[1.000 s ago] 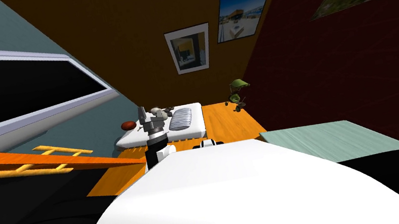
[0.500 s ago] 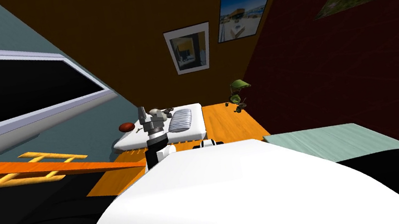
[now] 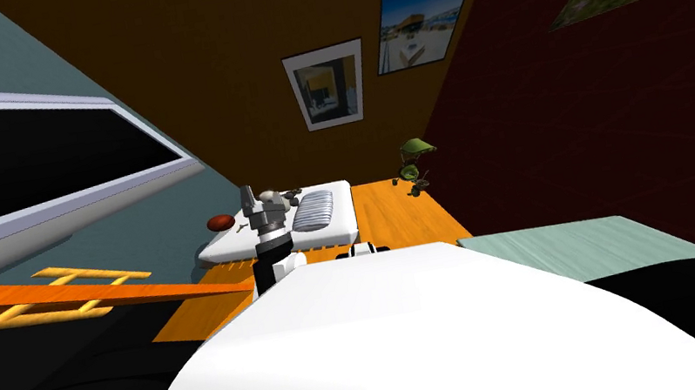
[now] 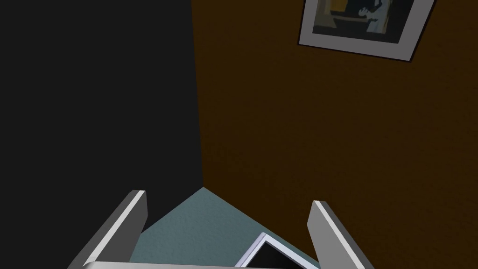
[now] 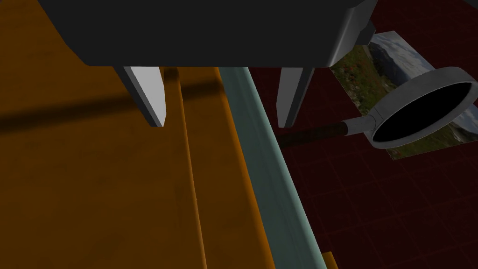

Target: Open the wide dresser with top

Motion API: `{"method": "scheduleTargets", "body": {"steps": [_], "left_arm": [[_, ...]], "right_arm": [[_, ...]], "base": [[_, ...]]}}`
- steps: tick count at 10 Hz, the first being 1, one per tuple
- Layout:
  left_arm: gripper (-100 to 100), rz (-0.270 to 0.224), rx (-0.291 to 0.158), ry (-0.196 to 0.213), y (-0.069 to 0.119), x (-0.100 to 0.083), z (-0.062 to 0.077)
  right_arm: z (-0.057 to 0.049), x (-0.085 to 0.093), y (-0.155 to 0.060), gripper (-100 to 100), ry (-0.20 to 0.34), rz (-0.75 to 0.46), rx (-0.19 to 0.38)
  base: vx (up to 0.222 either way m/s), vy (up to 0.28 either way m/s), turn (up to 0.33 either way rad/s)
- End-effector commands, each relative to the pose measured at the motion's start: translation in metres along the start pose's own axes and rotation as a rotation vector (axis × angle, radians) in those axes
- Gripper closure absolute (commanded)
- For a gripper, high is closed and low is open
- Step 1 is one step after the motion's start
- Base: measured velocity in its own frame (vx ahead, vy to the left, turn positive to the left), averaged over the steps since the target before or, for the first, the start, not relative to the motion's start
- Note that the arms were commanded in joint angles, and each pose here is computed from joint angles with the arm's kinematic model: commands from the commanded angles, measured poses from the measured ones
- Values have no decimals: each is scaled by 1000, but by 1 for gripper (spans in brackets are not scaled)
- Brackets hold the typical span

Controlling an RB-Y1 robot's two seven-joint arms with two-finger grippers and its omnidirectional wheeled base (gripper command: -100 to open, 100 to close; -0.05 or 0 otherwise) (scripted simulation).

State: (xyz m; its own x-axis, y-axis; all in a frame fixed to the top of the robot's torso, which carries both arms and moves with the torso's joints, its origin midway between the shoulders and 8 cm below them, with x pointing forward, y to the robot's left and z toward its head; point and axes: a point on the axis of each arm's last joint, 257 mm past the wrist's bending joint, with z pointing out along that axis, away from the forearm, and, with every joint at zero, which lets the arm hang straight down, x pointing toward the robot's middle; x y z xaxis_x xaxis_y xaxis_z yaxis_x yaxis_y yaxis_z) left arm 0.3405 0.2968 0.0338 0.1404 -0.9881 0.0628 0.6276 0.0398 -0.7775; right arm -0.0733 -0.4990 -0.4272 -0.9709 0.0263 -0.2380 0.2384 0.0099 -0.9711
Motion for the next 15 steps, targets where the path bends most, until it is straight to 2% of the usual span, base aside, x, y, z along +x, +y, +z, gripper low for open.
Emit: {"method": "scheduleTargets", "body": {"steps": [1, 2, 3, 4, 7, 8, 9, 13, 14, 15], "left_arm": [[0, 0, 0, 0, 0, 0, 0], [0, 0, 0, 0, 0, 0, 0], [0, 0, 0, 0, 0, 0, 0], [0, 0, 0, 0, 0, 0, 0], [0, 0, 0, 0, 0, 0, 0], [0, 0, 0, 0, 0, 0, 0], [0, 0, 0, 0, 0, 0, 0], [0, 0, 0, 0, 0, 0, 0], [0, 0, 0, 0, 0, 0, 0], [0, 0, 0, 0, 0, 0, 0]], "right_arm": [[-15, 2, -2, 100, -2, 2, -4], [-23, 4, -5, 100, -4, 2, -3], [-20, 2, 1, 100, -3, 4, -20], [-26, -3, 1, 100, -20, -1, -24], [-31, -9, -2, 100, -43, -7, -16], [-32, -9, 4, 100, -38, -3, -37], [-38, -10, 4, 100, -42, -6, -37], [-46, -12, -2, 100, -53, -8, -15], [-35, -47, 13, -100, -98, 14, -48], [-36, -47, 18, -100, -102, 13, -68]], "base": [[25, 196, -17], [27, 208, -14], [12, 101, -15], [-8, 131, -114], [23, 183, -91], [13, 81, -29], [2, 108, -14], [-12, 185, -14], [1, 152, -365], [1, 61, -309]]}}
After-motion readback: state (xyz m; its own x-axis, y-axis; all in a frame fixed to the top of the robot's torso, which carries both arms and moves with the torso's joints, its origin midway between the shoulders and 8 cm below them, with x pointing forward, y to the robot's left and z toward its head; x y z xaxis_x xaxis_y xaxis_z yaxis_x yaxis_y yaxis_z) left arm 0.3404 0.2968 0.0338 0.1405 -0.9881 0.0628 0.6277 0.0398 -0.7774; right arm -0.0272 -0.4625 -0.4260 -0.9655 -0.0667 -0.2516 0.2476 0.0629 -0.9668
